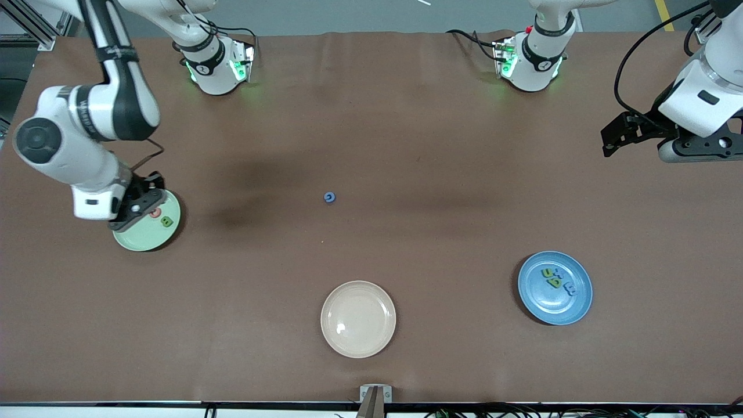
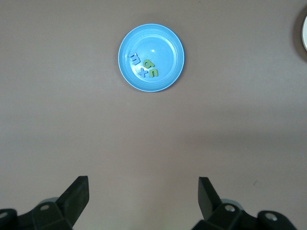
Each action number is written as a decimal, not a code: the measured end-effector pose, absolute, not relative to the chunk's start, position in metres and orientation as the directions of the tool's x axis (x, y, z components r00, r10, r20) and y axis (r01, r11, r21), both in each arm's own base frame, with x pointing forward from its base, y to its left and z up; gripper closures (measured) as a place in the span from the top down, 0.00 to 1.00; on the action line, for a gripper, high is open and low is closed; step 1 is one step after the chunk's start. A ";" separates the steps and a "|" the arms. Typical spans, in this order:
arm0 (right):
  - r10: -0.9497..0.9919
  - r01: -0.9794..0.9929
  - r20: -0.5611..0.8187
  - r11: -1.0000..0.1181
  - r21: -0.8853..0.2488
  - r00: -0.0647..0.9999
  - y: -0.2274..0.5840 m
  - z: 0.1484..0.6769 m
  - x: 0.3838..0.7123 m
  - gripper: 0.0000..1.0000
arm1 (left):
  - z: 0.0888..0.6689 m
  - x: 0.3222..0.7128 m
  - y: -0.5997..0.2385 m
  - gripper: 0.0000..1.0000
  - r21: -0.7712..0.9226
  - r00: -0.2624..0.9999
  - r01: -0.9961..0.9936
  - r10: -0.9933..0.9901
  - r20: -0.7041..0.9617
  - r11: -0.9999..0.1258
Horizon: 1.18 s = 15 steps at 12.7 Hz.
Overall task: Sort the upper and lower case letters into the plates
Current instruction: 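Carry the N into the green plate with the right gripper and release, then move the right gripper back over the blue G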
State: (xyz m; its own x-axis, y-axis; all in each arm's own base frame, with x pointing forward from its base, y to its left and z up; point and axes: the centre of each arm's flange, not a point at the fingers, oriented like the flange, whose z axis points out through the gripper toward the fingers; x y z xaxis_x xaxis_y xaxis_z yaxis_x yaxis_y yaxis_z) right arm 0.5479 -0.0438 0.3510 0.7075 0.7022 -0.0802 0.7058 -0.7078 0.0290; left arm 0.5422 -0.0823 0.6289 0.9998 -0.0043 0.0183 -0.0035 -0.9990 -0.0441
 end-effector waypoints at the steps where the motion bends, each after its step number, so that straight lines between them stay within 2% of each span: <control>1: 0.718 0.721 -0.071 -0.692 0.033 0.692 -0.070 0.335 0.547 0.33 | 0.629 0.542 -0.082 1.00 -0.044 1.000 -0.004 -0.004 0.018 -0.999; 5: 0.755 0.757 -0.054 -0.653 0.029 0.654 -0.146 0.247 0.543 0.33 | 0.628 0.543 -0.083 1.00 -0.043 1.000 -0.005 -0.006 0.026 -0.999; 8: 0.755 0.756 -0.052 -0.654 0.015 0.654 -0.173 0.199 0.534 0.33 | 0.627 0.544 -0.083 1.00 -0.043 1.000 -0.005 -0.007 0.026 -0.999; 12: 0.756 0.757 -0.053 -0.654 0.006 0.653 -0.173 0.192 0.534 0.33 | 0.627 0.544 -0.084 1.00 -0.042 1.000 -0.005 -0.006 0.031 -0.999; 14: 0.757 0.758 -0.051 -0.652 0.008 0.652 -0.172 0.193 0.535 0.37 | 0.627 0.544 -0.083 1.00 -0.042 0.999 -0.003 -0.004 0.033 -0.999; 15: 0.757 0.758 -0.050 -0.652 0.010 0.652 -0.173 0.195 0.537 0.45 | 0.627 0.545 -0.083 1.00 -0.042 0.999 -0.002 -0.004 0.034 -0.999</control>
